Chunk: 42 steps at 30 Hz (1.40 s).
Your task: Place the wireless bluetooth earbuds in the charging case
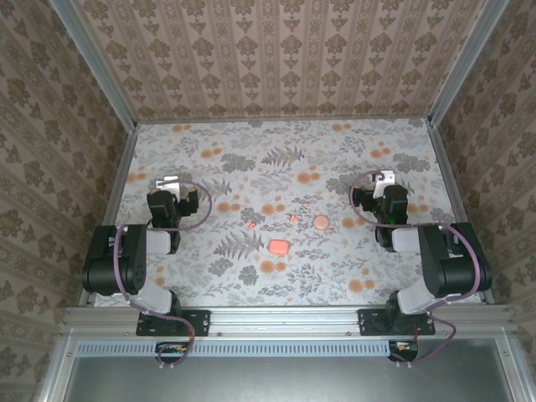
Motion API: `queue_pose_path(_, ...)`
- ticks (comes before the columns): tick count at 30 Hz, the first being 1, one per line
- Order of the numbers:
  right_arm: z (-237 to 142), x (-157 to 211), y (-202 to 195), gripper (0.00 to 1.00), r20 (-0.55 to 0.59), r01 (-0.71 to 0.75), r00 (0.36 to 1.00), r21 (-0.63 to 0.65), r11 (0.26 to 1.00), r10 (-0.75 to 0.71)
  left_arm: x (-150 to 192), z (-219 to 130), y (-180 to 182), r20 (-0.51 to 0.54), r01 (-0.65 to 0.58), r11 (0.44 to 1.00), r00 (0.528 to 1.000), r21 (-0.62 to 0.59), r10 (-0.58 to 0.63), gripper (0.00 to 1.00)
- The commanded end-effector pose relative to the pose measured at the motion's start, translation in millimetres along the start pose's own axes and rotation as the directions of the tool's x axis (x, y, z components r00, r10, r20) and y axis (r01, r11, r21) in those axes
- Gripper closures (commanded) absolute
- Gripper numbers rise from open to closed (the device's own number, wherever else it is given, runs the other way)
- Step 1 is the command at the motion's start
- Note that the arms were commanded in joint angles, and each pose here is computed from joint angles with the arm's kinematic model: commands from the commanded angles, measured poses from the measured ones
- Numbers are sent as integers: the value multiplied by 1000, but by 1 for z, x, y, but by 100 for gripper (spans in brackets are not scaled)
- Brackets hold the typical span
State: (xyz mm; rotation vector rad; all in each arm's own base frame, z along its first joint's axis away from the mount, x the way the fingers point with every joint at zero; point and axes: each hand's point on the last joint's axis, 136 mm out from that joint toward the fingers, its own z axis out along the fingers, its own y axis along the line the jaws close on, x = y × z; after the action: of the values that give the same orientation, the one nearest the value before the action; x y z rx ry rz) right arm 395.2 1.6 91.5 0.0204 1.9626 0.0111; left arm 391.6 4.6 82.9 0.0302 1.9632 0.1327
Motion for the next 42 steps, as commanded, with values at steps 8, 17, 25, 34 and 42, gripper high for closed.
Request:
queue_pose_path(8, -50, -55, 27, 0, -271, -87, 959, 6, 996, 85, -70, -45, -32, -20, -11, 994, 1000, 108, 13, 0)
queue_pose_path(17, -121, -34, 93, 0, -589, -113, 805, -32, 993, 73, -48, -115, -53, -302, 185, 974, 943, 131, -139, 8)
queue_pose_path(25, -151, 8, 171, 2, -721, -156, 693, -113, 981, 27, 4, -142, -63, -512, 286, 955, 834, 80, -207, 11)
queue_pose_path(34, -152, 67, 257, 11, -827, -73, 550, -185, 980, -115, 37, -136, -73, -627, 276, 959, 758, 58, -180, 10)
queue_pose_path(42, -134, 94, 287, 12, -863, -12, 482, -182, 983, -154, 40, -137, -72, -619, 270, 961, 765, 63, -175, 10)
